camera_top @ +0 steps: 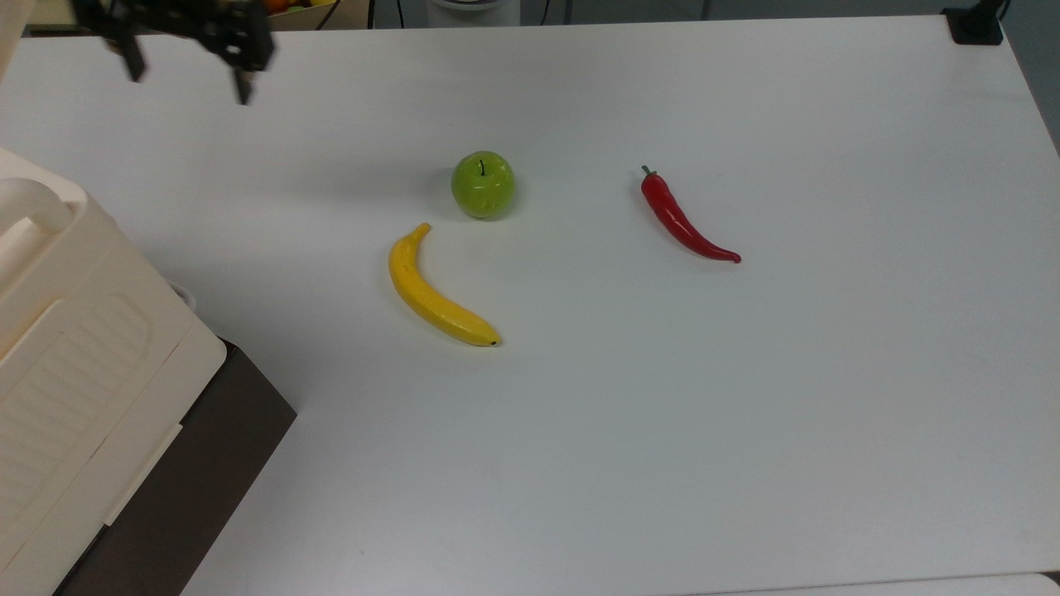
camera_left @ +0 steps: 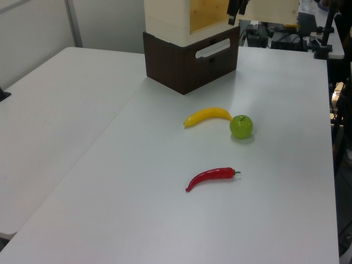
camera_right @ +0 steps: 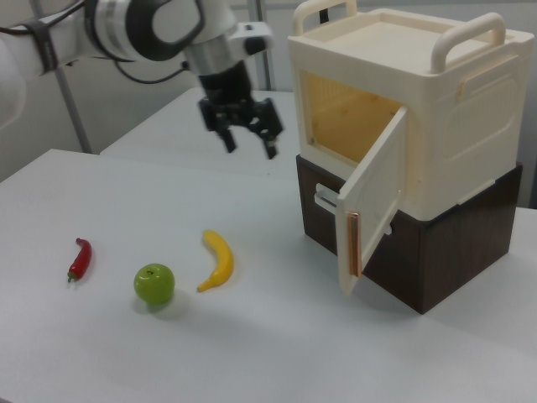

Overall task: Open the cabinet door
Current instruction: 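Release the door edge and lift the gripper away from the cabinet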

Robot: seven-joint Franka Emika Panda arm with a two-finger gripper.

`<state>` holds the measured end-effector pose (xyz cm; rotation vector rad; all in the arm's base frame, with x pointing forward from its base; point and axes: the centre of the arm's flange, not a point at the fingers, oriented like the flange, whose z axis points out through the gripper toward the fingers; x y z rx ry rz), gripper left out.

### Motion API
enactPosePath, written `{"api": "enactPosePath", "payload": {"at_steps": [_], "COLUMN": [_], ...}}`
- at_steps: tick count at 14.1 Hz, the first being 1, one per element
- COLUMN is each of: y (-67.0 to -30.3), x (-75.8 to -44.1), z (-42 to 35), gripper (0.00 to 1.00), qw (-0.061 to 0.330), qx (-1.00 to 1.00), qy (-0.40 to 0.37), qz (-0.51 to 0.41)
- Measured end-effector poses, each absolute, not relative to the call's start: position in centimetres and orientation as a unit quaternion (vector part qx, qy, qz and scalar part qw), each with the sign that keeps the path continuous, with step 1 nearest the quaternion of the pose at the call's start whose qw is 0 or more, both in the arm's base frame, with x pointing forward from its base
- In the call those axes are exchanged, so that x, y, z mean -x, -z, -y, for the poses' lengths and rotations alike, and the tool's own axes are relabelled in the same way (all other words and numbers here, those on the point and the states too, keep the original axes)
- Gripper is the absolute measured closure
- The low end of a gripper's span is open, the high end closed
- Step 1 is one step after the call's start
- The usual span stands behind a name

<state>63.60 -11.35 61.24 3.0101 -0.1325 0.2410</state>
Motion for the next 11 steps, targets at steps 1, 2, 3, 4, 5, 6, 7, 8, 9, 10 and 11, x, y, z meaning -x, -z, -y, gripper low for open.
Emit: {"api": "enactPosePath", "payload": {"at_steps": [1,2,3,4,5,6,7,8,9,10,11], "y": [-60.8,-60.3,-59.8,-59.3,-58.9,-58.6,-58.6,-58.7,-59.0,-59.3,-59.5], "x": [-63.6,-63.4,-63.1,-62.5,-61.8,-61.1,-60.4,-59.8,-59.3,-58.8,-58.4], "z": [9.1,6.7,4.6,2.6,1.0,-0.3,-1.3,-2.0,-2.2,-2.2,-2.2], "gripper": [0.00,0.00,0.00,0.00,0.00,0.00,0.00,0.00,0.00,0.00,0.00], "qw": [0.055,0.051,0.048,0.046,0.044,0.044,0.043,0.043,0.042,0.041,0.041], "qx": [-0.995,-0.996,-0.997,-0.998,-0.998,-0.999,-0.999,-0.999,-0.999,-0.999,-0.999], "qy": [-0.073,-0.067,-0.059,-0.045,-0.029,-0.014,-0.002,0.003,0.004,0.003,0.003], "qz": [0.040,0.037,0.034,0.029,0.021,0.013,0.005,0.000,-0.003,-0.003,-0.003]}}
